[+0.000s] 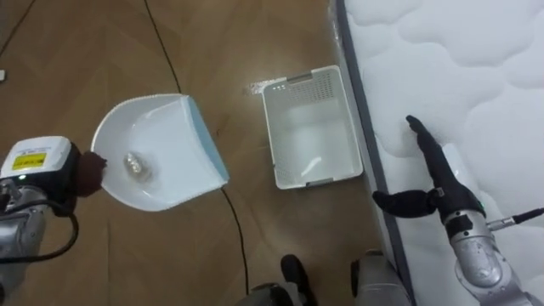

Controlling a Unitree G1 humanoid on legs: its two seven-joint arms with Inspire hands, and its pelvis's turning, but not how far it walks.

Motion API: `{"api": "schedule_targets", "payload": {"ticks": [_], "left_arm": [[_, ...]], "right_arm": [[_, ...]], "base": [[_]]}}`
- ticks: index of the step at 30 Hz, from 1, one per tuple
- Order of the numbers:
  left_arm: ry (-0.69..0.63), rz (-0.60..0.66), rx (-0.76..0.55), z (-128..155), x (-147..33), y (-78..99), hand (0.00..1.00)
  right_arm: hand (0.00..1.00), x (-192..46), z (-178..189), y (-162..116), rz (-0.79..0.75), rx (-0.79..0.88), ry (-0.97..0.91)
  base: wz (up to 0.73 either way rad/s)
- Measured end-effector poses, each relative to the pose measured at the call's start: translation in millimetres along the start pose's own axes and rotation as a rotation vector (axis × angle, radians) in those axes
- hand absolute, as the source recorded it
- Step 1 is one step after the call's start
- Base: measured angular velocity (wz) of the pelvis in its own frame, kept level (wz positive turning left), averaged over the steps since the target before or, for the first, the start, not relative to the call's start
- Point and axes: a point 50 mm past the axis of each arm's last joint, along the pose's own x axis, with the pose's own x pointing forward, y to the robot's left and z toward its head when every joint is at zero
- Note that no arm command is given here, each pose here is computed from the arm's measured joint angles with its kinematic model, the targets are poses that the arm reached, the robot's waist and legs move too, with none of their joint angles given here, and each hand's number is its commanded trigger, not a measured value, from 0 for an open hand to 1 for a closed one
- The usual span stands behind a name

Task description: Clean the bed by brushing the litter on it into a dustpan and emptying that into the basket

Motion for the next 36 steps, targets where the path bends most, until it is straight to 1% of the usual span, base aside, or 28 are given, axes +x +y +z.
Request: {"api": "schedule_targets", "payload": {"ticks": [6,10,14,17,23,29,36], "left_arm": [[0.038,0.0,0.054,-16,0.1,9.6,1.0],[0.028,0.03,0.09,-14,6.1,21.8,1.0],[-0.012,0.019,0.197,-10,11.7,32.6,1.0],[-0.023,0.022,0.227,-7,14.8,39.0,1.0],[-0.032,0.022,0.238,-5,16.4,41.0,1.0],[-0.003,0.022,0.243,-7,16.6,42.0,1.0],[-0.002,0.017,0.239,-5,20.7,50.3,1.0]], "right_arm": [[0.0,1,5,-1,0.012,0.004,-0.022],[0.0,3,6,-1,0.015,0.005,-0.029],[0.0,5,9,-2,0.019,0.028,-0.042],[0.0,5,10,-2,0.019,0.036,-0.049],[0.0,5,12,-3,0.028,0.045,-0.063],[0.0,4,15,-3,0.032,0.048,-0.072],[0.0,4,13,-4,0.031,0.048,-0.064]], "base": [[-0.01],[0.01],[-0.06],[-0.03],[-0.03],[-0.06],[0.0]]}}
